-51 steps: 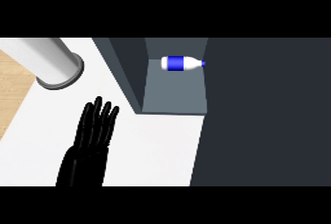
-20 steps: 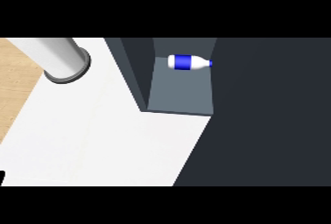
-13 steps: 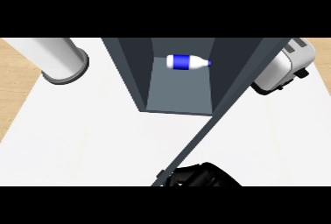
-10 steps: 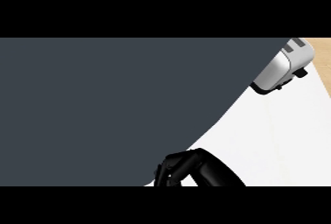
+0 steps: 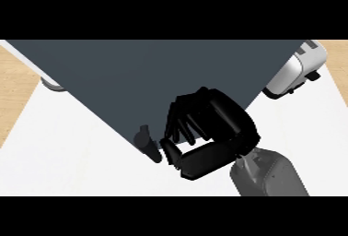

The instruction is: Pick up the bottled water, place it into the cabinet and close the cabinet

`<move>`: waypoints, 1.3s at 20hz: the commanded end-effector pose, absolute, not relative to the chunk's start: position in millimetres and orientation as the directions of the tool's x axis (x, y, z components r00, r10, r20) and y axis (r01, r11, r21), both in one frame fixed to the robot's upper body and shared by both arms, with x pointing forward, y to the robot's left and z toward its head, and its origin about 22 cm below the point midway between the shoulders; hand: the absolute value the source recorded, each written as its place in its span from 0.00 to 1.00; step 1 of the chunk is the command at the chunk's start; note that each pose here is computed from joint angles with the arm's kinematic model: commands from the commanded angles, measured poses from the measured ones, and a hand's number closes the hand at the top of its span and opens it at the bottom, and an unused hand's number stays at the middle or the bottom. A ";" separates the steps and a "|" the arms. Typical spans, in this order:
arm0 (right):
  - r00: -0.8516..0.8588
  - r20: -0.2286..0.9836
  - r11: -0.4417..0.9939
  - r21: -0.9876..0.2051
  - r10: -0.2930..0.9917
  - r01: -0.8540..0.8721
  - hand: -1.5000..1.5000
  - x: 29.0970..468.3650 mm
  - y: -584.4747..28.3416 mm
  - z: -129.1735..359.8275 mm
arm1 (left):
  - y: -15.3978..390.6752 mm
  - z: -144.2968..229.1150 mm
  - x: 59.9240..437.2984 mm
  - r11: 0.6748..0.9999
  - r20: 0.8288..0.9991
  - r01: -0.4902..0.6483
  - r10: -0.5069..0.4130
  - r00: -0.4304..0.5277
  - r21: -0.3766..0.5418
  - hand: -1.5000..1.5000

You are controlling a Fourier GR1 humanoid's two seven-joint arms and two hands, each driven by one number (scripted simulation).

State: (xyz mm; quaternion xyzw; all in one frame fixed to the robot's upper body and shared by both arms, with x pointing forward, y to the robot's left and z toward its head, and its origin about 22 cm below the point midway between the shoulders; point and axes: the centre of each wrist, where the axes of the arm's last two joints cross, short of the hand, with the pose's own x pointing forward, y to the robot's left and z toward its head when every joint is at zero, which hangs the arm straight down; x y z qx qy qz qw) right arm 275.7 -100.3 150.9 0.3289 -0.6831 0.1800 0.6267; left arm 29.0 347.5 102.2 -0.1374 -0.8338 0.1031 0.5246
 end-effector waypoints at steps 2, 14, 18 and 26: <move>-0.003 0.970 0.734 0.183 -0.244 -0.654 1.00 333.4 -123.1 158.7 | 358.4 101.5 20.8 0.943 0.842 0.110 0.329 -0.427 -0.313 0.00; -0.003 0.984 0.703 0.123 -0.176 -0.700 1.00 373.4 -125.4 155.8 | 368.7 110.5 4.3 0.939 0.847 0.117 0.343 -0.406 -0.324 0.00; 0.021 0.983 0.677 0.142 -0.184 -0.723 1.00 382.2 -90.3 165.8 | 375.3 110.7 18.3 0.933 0.840 0.139 0.359 -0.406 -0.331 0.00; 0.035 0.978 0.615 0.158 -0.207 -0.773 1.00 382.0 -76.1 178.5 | 368.6 111.9 22.8 0.935 0.846 0.150 0.355 -0.398 -0.321 0.00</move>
